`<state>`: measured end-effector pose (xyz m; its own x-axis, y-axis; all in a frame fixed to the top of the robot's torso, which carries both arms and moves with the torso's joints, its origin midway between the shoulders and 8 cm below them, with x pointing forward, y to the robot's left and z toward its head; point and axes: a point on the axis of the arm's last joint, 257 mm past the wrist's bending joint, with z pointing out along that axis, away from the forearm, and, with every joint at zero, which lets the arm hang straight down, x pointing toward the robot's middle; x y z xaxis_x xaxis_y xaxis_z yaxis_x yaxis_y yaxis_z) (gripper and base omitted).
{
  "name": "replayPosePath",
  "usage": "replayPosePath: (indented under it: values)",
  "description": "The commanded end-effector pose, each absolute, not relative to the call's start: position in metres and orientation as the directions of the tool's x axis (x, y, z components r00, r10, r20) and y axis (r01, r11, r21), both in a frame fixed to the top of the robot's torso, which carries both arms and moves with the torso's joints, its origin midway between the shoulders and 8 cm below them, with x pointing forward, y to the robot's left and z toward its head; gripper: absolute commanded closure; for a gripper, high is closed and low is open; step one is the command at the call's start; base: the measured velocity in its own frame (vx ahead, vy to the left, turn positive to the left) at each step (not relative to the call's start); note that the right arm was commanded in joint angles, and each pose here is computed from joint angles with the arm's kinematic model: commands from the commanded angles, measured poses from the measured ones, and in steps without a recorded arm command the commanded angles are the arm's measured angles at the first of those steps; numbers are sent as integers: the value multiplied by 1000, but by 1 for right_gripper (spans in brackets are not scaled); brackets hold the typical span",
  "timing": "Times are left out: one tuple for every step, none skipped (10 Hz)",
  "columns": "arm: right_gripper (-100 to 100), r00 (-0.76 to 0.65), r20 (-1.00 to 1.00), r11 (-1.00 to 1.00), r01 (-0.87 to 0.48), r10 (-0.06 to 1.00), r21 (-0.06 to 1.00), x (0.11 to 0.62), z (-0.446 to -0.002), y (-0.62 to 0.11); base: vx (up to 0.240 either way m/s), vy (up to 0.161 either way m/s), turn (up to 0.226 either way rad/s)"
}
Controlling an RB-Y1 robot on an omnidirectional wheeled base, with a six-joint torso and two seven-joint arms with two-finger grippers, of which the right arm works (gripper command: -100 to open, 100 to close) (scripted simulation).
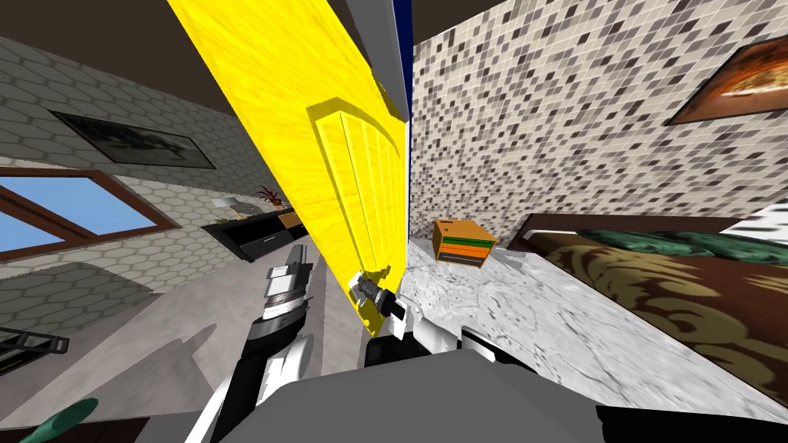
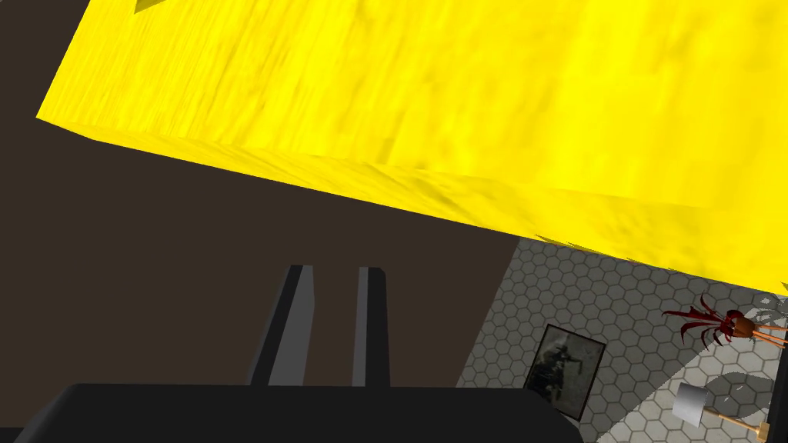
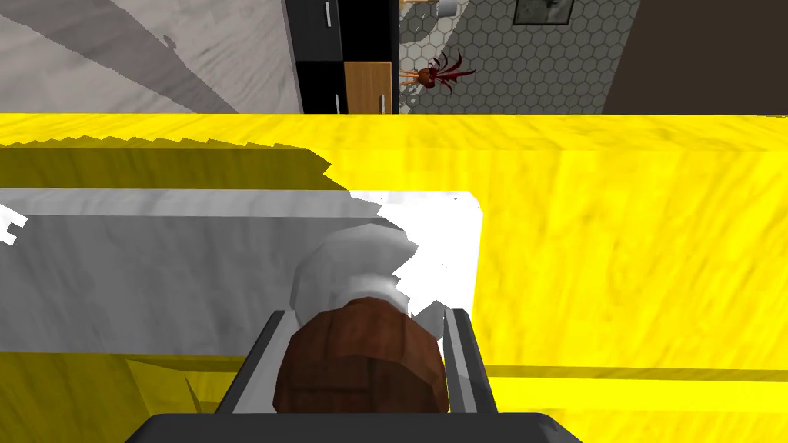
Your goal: Push the door open
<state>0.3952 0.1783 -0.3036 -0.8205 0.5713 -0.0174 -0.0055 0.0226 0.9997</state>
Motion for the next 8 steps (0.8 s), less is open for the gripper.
replayPosePath:
  values:
    - [100,-803,-28,29,-13,596,1000,408,-303,167,61,74,42]
    - [100,-791,-32,32,-15,611,999,414,-304,160,49,111,53]
    - [100,-785,-34,34,-16,618,999,417,-304,156,58,98,11]
    - [100,-778,-36,36,-17,627,999,421,-305,152,52,78,39]
    - [100,-770,-38,38,-18,636,999,424,-305,147,56,62,33]
    - [100,-763,-41,40,-19,645,999,428,-305,143,59,48,27]
    - [100,-755,-43,42,-20,655,999,431,-305,138,75,58,-10]
    - [100,-737,-47,45,-23,675,999,439,-305,128,106,67,13]
